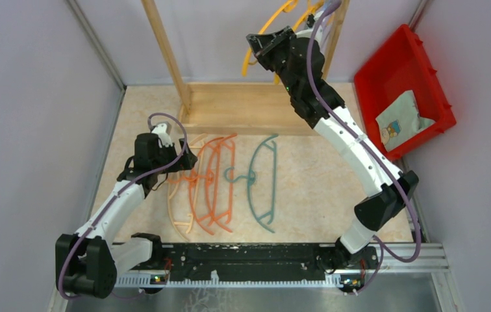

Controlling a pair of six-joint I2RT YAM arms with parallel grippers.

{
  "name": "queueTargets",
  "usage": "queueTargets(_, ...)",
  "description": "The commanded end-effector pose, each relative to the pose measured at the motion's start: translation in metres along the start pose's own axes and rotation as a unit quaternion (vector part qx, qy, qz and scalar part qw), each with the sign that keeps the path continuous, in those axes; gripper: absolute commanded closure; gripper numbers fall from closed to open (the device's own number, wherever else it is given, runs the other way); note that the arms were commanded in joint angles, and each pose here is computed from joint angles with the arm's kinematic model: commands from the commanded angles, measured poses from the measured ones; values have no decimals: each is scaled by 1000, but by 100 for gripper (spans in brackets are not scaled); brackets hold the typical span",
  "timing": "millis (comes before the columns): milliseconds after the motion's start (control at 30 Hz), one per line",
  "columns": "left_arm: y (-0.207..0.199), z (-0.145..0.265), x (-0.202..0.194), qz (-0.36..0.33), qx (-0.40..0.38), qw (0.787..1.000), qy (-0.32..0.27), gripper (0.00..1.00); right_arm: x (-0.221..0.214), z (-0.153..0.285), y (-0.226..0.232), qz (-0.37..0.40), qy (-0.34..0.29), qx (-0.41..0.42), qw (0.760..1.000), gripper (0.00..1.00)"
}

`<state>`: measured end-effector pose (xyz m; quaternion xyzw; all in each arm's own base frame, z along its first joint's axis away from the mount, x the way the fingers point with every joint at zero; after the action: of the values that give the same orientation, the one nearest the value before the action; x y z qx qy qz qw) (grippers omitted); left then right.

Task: Organize the hangers

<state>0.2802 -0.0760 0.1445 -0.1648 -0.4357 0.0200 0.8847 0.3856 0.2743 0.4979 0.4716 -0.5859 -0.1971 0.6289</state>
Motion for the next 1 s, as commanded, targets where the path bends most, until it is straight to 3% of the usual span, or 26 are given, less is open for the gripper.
queueTargets(0,2,2,1,-5,2,1000,-3,0,16,4,17,-25,-7,15,1000,100)
queueTargets(467,3,5,1,-4,6,1000,-8,0,-27,-17,43,-53,105,94,989,100)
queueTargets(733,4,2,1,-4,9,1000,-6,0,-29,-14,38,-75,106,80,988,100)
queueTargets(867,5,2,0,-3,10,1000,-5,0,-29,-12,34,-82,102,76,989,77)
queueTargets(933,5,2,0,-3,11,1000,-4,0,-28,-9,34,-79,99,74,989,44)
queueTargets(967,5,2,0,-4,11,1000,-5,0,-25,-7,34,-74,95,73,990,34)
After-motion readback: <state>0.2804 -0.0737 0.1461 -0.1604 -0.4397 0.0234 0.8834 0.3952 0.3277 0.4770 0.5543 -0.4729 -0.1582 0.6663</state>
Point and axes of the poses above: each gripper's point midway between its finger pads, its own z axis back along the fingers, its own y axis along the line the jaws close on, x = y × z, the point moved 4 cm from there along z, back along the fingers, and after that the axes turned 1 degree about z, right-handed, at the moved point
